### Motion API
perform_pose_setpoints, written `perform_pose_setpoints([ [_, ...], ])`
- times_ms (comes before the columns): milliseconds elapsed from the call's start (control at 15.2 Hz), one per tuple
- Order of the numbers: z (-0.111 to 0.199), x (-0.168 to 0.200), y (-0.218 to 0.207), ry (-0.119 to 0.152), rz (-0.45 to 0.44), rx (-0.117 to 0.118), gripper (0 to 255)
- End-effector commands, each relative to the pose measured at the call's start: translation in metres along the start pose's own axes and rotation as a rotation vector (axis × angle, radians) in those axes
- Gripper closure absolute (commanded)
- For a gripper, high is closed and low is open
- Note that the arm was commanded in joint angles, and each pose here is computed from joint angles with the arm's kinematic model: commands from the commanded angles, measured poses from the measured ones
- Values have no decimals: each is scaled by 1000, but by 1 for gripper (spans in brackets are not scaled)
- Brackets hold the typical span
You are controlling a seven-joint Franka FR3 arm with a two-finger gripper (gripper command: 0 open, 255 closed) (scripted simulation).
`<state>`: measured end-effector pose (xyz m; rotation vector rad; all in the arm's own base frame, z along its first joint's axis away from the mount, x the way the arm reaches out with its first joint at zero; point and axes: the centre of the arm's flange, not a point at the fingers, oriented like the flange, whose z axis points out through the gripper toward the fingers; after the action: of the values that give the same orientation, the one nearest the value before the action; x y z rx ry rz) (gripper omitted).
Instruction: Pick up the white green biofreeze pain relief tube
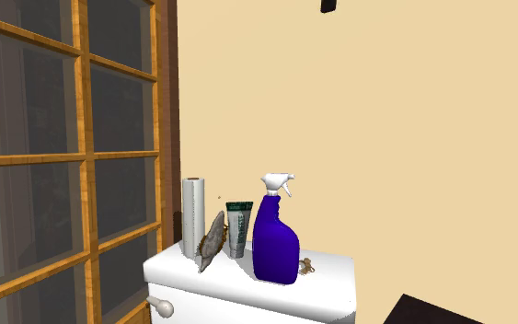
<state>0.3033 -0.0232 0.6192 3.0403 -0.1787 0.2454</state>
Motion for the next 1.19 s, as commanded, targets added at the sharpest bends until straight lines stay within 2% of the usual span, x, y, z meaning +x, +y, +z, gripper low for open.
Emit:
perform_pose_setpoints([
  [0, 0, 0, 0, 0, 0, 0, 0],
  [594, 87, 57, 71, -31, -252, 60, 0],
  [1122, 169, 119, 116, -59, -475, 113, 0],
])
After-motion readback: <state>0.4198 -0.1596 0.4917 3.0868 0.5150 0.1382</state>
